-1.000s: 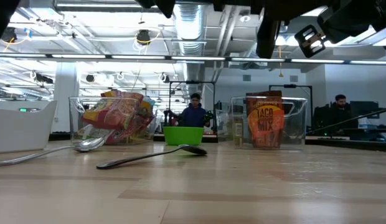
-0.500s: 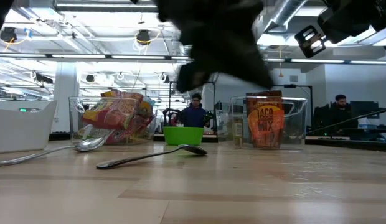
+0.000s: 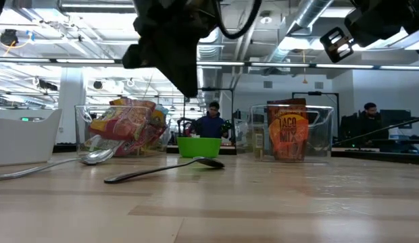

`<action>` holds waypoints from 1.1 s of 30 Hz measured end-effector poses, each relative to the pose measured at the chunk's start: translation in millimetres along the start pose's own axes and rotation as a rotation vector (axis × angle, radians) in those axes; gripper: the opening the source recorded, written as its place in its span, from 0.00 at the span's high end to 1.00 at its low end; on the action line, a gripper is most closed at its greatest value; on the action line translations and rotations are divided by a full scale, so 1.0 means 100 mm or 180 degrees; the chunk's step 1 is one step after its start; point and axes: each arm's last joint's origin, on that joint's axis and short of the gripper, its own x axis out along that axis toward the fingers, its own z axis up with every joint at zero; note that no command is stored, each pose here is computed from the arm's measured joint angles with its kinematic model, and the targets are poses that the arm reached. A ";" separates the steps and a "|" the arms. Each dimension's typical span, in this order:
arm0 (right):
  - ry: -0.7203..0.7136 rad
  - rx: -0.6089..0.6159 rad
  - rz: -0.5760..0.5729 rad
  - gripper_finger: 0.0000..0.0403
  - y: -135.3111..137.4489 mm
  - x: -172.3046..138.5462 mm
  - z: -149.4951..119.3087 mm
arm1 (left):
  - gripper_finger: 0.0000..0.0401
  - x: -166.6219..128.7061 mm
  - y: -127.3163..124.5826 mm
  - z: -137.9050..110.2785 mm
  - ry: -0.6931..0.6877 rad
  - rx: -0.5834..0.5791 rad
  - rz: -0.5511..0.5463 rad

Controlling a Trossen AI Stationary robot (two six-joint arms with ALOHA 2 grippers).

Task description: Pick & Place Food Item

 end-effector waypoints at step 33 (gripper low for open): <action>0.0003 0.0001 0.0001 1.00 0.00 0.00 0.00 | 0.85 0.48 0.07 -0.06 0.0215 0.0154 0.0072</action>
